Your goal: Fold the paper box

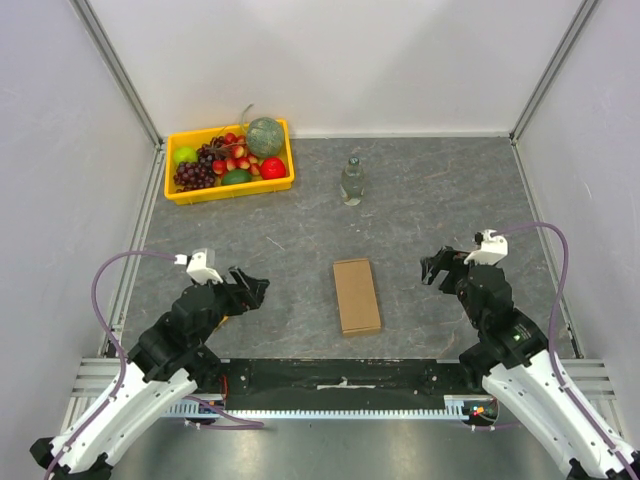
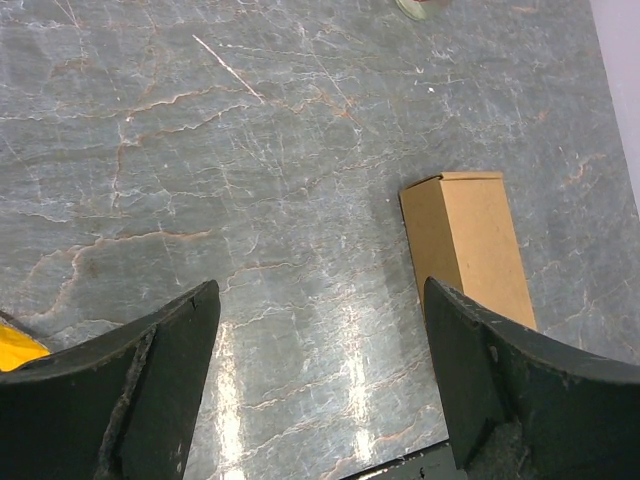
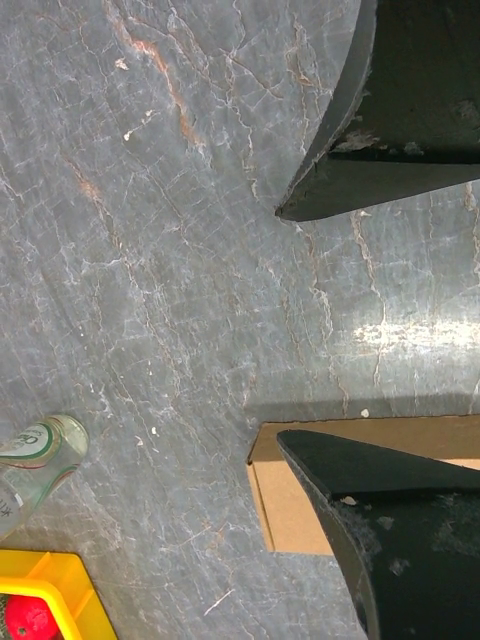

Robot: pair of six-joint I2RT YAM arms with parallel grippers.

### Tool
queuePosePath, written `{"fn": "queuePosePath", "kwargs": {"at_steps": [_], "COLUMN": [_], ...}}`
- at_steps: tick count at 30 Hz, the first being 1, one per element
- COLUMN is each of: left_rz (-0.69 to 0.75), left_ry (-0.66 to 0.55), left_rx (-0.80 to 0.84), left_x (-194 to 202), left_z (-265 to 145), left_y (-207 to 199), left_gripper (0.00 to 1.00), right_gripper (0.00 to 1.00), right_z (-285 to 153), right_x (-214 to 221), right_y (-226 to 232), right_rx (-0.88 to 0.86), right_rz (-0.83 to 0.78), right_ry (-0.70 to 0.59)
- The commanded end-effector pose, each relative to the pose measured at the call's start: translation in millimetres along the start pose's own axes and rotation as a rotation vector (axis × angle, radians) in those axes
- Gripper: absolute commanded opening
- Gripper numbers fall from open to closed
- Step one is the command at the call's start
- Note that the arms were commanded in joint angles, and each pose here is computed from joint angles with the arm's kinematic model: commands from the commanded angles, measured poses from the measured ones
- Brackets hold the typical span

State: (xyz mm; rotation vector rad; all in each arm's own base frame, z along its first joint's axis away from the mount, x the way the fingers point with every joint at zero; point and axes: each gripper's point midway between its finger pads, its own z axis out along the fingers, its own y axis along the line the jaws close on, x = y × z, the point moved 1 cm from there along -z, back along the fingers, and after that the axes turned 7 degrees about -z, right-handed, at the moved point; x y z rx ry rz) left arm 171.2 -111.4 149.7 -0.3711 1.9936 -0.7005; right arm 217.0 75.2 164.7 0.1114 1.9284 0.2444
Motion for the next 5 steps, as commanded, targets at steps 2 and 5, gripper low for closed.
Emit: {"fn": "queuePosePath", "kwargs": {"at_steps": [2, 5], "left_rz": [-0.030, -0.030], "left_ry": [-0.020, -0.022], "left_rx": [-0.026, -0.035], "left_x": [-3.4, -4.6], "left_z": [1.0, 1.1], "left_y": [2.5, 2.9], "left_gripper": [0.88, 0.89], "right_gripper": [0.93, 0.98], "right_z": [-0.4, -0.3], "right_x": [-7.9, -8.5], "right_y": [-1.3, -4.8], "right_rx": [0.011, 0.032], "right_rz": [0.024, 0.040], "right_ry": [-0.043, -0.052]}}
